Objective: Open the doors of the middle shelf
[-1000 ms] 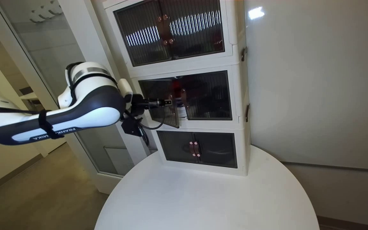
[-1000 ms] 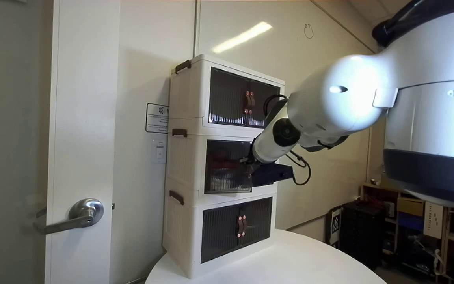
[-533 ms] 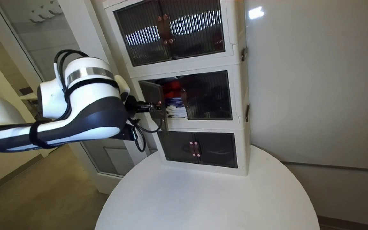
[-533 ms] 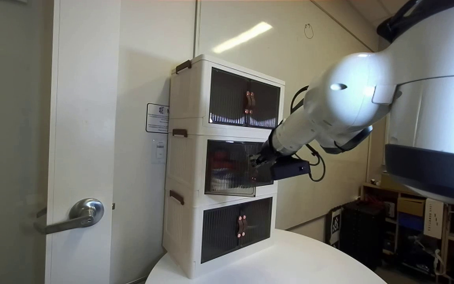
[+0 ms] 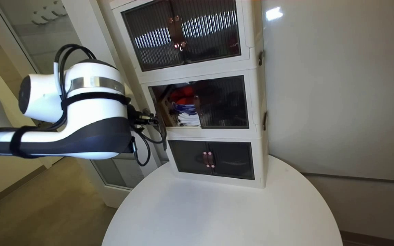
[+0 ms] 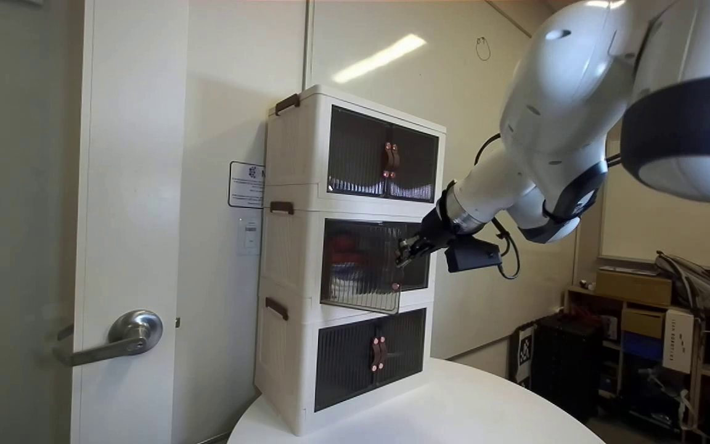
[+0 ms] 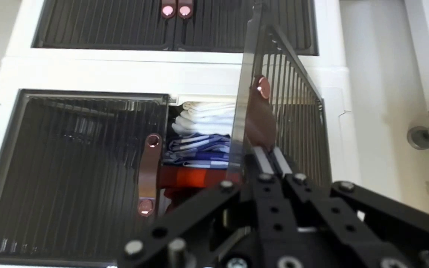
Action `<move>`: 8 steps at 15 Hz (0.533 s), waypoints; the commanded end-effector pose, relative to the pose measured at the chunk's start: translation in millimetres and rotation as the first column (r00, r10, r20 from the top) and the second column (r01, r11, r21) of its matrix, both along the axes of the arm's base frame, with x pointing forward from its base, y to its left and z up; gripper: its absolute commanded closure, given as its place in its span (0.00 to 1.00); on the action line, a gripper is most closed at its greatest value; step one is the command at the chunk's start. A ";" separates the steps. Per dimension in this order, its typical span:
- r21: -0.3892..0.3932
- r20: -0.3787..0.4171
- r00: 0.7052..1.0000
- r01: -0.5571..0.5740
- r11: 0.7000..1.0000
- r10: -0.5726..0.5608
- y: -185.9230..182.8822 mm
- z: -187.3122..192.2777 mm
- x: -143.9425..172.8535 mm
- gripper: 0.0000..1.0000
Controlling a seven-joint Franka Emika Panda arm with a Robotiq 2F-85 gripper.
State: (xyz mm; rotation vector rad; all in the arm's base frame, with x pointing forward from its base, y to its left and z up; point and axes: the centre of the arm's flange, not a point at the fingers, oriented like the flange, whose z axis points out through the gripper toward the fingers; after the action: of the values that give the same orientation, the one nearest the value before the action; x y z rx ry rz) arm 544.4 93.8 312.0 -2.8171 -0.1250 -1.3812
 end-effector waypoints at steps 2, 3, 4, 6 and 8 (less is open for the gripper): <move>0.077 -0.168 0.981 -0.086 0.993 0.098 -6.5 -7.9 -23.7 0.99; 0.093 -0.186 0.976 -0.100 0.991 0.116 -5.7 -6.6 -24.7 0.99; 0.106 -0.202 0.970 -0.112 0.988 0.131 -5.2 -5.3 -24.9 0.99; 0.130 -0.232 0.960 -0.128 0.983 0.155 -5.1 -3.4 -24.1 0.99; 0.150 -0.262 0.949 -0.139 0.979 0.174 -5.2 -2.5 -22.3 0.99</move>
State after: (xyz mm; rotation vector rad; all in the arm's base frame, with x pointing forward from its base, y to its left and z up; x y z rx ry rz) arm 535.8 98.9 327.3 -2.7573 -0.2143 -1.1342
